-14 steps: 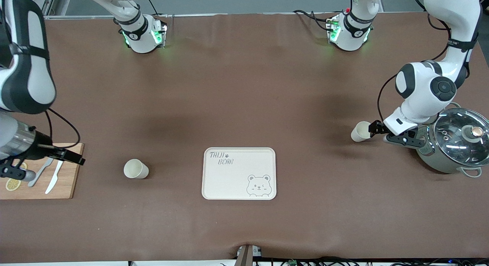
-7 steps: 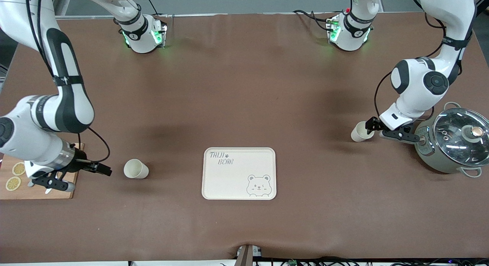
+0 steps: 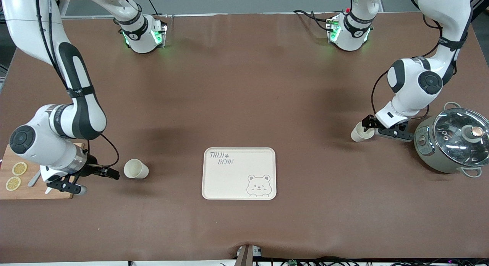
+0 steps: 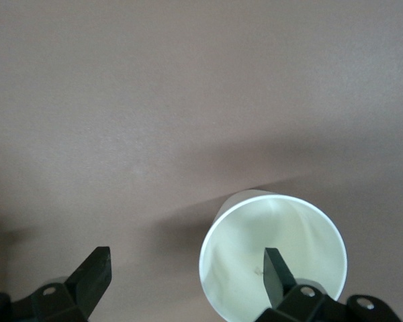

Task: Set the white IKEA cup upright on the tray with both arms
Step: 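Lower both grippers around the white cups and close them, then carry the cup to the tray with the left gripper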

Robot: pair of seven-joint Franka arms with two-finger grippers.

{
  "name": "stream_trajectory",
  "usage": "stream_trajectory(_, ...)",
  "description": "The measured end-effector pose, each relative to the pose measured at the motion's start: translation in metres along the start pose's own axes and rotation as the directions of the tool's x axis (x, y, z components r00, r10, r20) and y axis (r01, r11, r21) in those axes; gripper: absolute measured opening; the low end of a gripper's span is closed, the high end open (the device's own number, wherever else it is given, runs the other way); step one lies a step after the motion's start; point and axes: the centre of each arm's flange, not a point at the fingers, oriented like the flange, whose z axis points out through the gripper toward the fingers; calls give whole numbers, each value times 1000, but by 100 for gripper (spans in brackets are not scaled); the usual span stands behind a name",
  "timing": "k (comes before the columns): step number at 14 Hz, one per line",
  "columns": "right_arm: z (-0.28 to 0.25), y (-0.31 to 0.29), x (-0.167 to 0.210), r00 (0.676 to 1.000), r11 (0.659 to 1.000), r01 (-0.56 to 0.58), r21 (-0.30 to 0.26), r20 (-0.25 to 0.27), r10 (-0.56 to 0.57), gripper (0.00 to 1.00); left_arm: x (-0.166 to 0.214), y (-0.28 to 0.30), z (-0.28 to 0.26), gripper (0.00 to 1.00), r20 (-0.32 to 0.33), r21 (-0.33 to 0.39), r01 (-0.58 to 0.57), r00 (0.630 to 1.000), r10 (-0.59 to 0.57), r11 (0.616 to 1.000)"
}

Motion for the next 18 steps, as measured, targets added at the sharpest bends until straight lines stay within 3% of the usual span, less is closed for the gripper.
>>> stream_trajectory(5, 20, -11, -11, 1000, 1000, 18, -2, 4, -18, 100, -3, 9, 28, 100, 0, -11, -10, 1000, 10, 1000)
stream_trajectory(11, 37, -12, -18, 999, 1000, 22, -7, 23, -22, 100, 1, 19, 27, 38, -7, -20, -8, 1000, 8, 1000)
stream_trajectory(14, 48, -9, -24, 1000, 1000, 20, -8, 3, -20, 100, 1, 19, 26, 8, -11, -19, -8, 1000, 7, 1000)
stream_trajectory(15, 53, -8, -27, 1000, 1000, 19, -9, 3, -19, 100, 3, 21, 24, 4, -17, -19, -9, 1000, 9, 1000)
stream_trajectory(18, 59, -7, -32, 1000, 1000, 20, -11, 5, -20, 100, 4, 20, 23, 4, -22, -18, -9, 1000, 8, 1000)
